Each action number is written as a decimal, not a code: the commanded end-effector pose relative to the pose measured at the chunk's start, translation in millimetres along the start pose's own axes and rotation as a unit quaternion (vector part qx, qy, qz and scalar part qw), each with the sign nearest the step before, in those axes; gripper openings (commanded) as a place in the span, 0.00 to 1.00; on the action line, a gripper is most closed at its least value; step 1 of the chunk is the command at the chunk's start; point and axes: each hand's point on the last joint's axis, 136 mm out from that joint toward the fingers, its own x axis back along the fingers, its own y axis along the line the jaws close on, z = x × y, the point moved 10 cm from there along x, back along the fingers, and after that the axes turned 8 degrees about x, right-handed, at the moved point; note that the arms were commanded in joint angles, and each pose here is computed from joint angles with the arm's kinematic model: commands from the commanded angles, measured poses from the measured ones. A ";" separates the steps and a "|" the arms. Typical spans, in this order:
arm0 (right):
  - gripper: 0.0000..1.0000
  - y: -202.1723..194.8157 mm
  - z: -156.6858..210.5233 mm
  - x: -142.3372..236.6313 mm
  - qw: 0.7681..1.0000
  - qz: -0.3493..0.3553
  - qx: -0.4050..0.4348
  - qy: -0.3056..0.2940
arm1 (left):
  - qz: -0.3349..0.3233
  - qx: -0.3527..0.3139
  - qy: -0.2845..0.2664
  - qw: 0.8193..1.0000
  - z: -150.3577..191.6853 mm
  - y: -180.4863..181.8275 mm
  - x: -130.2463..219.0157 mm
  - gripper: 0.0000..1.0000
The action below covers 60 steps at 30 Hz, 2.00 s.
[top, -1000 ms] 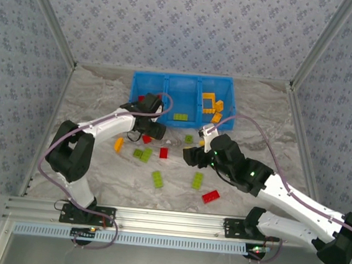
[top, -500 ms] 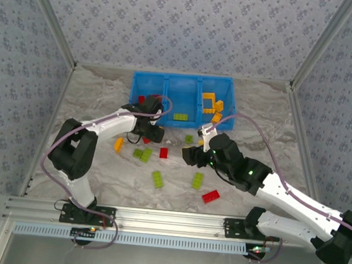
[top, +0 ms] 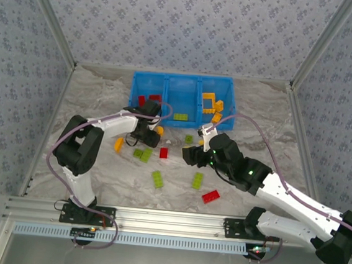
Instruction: Sort the legos into containers by color
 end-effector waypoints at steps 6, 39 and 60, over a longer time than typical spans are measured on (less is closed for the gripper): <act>0.69 -2.3 -7.3 7.0 1.000 -0.002 -0.014 -0.016 | -0.008 -0.012 -0.002 1.000 -1.0 1.9 -3.3 0.44; 0.68 8.1 -60.4 -17.8 0.998 -0.001 -0.044 -0.043 | 0.005 0.157 -0.099 0.983 -123.3 53.2 92.6 0.29; 0.68 -3.2 -34.5 -32.4 0.997 0.034 -0.074 0.016 | 0.126 0.266 -0.039 0.955 -131.5 56.9 19.3 0.35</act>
